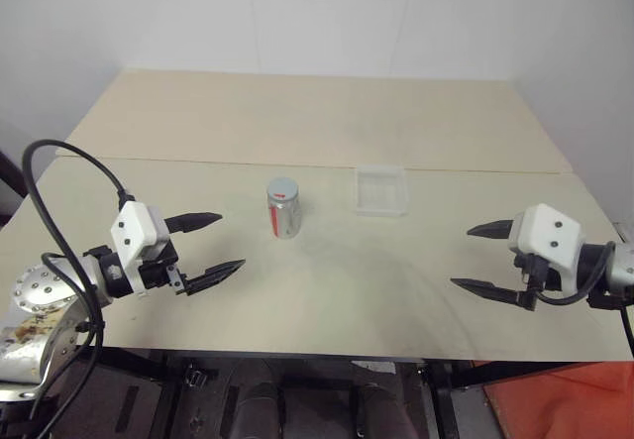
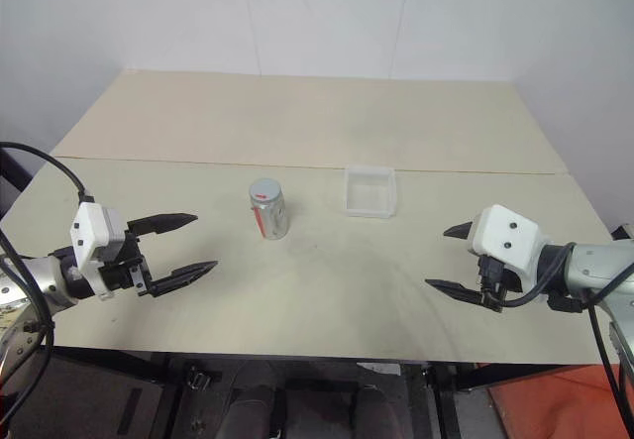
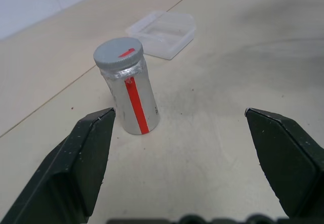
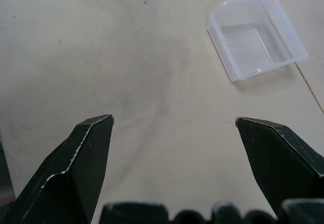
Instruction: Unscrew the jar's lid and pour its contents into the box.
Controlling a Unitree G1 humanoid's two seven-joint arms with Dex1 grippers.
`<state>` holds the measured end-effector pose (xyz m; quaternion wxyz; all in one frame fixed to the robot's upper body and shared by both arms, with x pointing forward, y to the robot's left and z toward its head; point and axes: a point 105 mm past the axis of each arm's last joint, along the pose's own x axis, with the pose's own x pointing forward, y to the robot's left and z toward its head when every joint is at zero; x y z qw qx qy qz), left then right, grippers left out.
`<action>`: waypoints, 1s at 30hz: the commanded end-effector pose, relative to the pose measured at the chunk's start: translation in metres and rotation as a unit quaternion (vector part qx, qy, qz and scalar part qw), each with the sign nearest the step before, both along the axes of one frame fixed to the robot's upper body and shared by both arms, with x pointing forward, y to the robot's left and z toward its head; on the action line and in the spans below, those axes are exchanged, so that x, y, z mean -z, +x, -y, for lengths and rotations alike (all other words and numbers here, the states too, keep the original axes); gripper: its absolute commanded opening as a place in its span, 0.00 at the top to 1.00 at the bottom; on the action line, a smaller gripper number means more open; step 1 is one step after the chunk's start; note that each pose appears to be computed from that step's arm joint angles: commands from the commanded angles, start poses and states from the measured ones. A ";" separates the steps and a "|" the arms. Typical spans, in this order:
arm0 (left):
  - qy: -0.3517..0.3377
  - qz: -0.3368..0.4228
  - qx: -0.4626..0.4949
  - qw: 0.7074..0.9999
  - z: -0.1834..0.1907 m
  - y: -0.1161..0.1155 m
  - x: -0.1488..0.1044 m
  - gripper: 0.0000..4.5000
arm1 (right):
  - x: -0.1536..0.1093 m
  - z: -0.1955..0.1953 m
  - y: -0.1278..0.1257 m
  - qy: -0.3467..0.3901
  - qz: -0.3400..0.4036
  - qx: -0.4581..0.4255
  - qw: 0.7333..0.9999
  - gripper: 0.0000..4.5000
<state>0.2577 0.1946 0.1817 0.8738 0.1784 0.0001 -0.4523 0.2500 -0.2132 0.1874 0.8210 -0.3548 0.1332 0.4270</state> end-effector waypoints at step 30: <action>-0.140 0.131 -0.190 0.963 0.042 0.064 0.052 0.01 | -0.005 -0.014 0.007 0.015 0.049 0.005 0.999 0.00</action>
